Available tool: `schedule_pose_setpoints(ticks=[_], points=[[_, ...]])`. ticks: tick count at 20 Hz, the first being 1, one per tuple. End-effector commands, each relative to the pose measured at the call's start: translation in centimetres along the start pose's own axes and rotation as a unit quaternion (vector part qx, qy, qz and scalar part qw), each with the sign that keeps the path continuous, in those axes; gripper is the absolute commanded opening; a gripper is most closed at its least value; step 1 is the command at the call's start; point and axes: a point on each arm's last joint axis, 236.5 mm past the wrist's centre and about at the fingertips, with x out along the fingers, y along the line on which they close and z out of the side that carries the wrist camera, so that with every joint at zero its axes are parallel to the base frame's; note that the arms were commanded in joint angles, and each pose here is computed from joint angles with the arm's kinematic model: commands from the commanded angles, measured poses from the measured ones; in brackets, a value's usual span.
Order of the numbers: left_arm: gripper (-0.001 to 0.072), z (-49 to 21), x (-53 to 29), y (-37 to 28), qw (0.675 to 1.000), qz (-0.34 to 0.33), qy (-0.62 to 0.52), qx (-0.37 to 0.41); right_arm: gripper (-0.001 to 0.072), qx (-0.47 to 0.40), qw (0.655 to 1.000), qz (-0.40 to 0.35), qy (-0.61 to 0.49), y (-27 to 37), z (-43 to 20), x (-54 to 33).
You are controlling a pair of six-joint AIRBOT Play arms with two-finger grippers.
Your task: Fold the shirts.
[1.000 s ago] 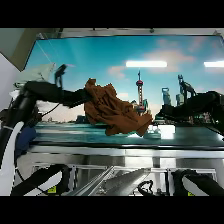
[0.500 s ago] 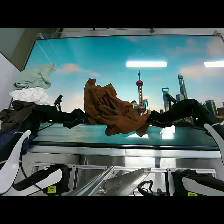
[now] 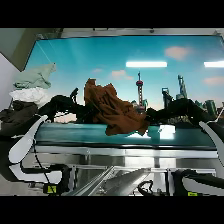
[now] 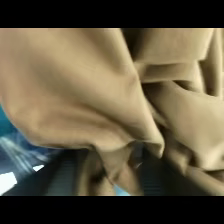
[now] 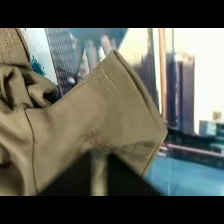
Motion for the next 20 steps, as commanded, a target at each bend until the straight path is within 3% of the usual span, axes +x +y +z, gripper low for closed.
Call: schedule_pose_setpoints(ticks=[1,2,3,9,12,14,16,18,20], points=[[0.0135,0.3,1.2,0.7,1.0,0.012,0.007,0.003,0.0012,-0.016,1.0,0.0,-0.011,0.0,0.5,0.0],[0.0041,0.8,0.9,0.6,1.0,0.013,-0.007,0.007,0.0012,-0.019,1.0,0.0,-0.013,0.0,0.6,0.0],[0.002,1.4,0.5,0.3,1.0,0.013,-0.021,0.011,0.0011,-0.019,1.0,-0.001,-0.014,0.0,0.7,0.0],[0.002,3.7,-4.3,-3.5,0.993,-0.006,-0.105,0.055,0.0011,-0.05,0.998,0.02,-0.035,2.2,1.9,-1.5],[0.002,4.7,-10.8,-9.2,0.976,-0.041,-0.178,0.114,0.001,-0.123,0.984,0.062,-0.117,8.6,5.3,-8.0],[0.002,4.2,-18.1,-16.0,0.947,-0.081,-0.246,0.19,0.001,-0.196,0.954,0.095,-0.208,14.9,7.0,-16.0],[0.002,2.0,-27.8,-23.6,0.89,-0.125,-0.345,0.27,0.001,-0.286,0.893,0.127,-0.323,22.1,6.0,-26.9],[0.002,-3.9,-39.7,-31.2,0.798,-0.181,-0.456,0.35,0.001,-0.383,0.792,0.14,-0.455,28.3,1.5,-39.5],[0.002,-12.5,-50.3,-35.5,0.697,-0.215,-0.54,0.419,0.001,-0.441,0.663,0.112,-0.594,31.4,-5.3,-51.8]])
